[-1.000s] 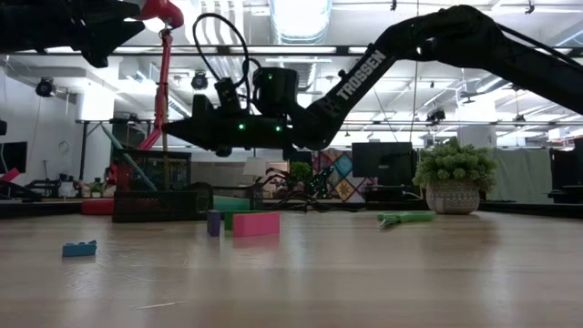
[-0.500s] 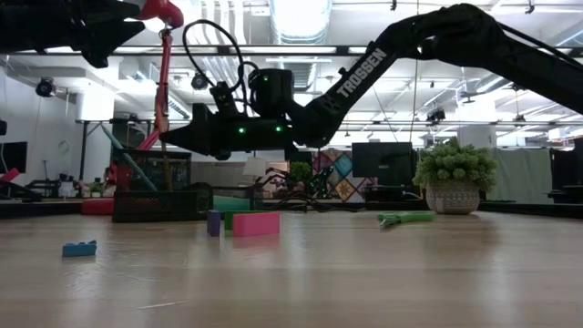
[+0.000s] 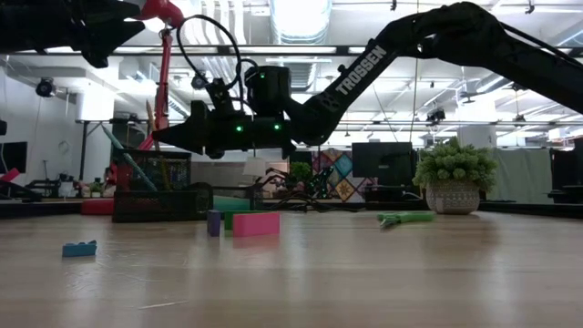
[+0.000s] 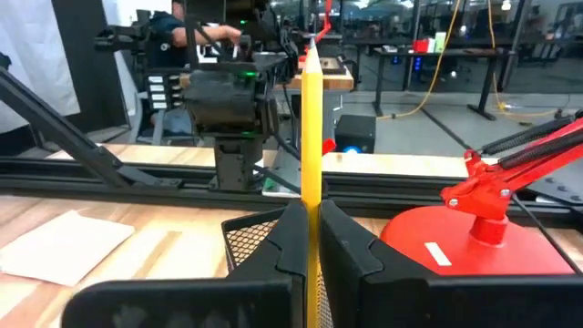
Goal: Pick and place office supplies into organizer
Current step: Put the yellow pencil into the desk organizer, then put the green scissor into the desk organizer
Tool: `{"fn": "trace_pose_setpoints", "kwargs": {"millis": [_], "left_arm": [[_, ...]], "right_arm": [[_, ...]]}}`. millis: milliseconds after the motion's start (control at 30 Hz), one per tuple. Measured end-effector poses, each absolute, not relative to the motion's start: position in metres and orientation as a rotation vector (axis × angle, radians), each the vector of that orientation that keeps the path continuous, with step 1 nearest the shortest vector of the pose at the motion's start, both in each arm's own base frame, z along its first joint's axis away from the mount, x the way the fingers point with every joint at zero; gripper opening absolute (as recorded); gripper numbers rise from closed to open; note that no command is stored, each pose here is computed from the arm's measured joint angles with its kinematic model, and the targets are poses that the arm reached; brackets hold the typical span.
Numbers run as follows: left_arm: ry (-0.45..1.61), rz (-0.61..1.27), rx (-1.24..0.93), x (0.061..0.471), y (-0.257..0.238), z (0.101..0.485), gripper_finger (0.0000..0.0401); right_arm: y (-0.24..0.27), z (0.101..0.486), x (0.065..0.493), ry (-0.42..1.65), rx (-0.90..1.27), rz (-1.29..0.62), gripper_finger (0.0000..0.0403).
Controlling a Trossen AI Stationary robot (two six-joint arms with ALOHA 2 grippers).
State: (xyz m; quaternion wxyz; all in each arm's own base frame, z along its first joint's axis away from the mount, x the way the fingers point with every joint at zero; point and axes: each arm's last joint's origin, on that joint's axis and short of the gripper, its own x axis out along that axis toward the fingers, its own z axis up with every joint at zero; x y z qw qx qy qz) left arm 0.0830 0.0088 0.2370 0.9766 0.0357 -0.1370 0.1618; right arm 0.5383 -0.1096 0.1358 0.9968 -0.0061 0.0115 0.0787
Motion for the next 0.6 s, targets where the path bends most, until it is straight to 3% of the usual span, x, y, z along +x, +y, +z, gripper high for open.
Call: {"fn": "trace_pose_setpoints", "kwargs": {"millis": [600], "left_arm": [[-0.276,0.327,0.072,0.0830,0.0089,0.2369,0.0196]], "right_arm": [[-0.1090,0.1390,0.5410,0.040,-0.014,0.157,0.0048]]}}
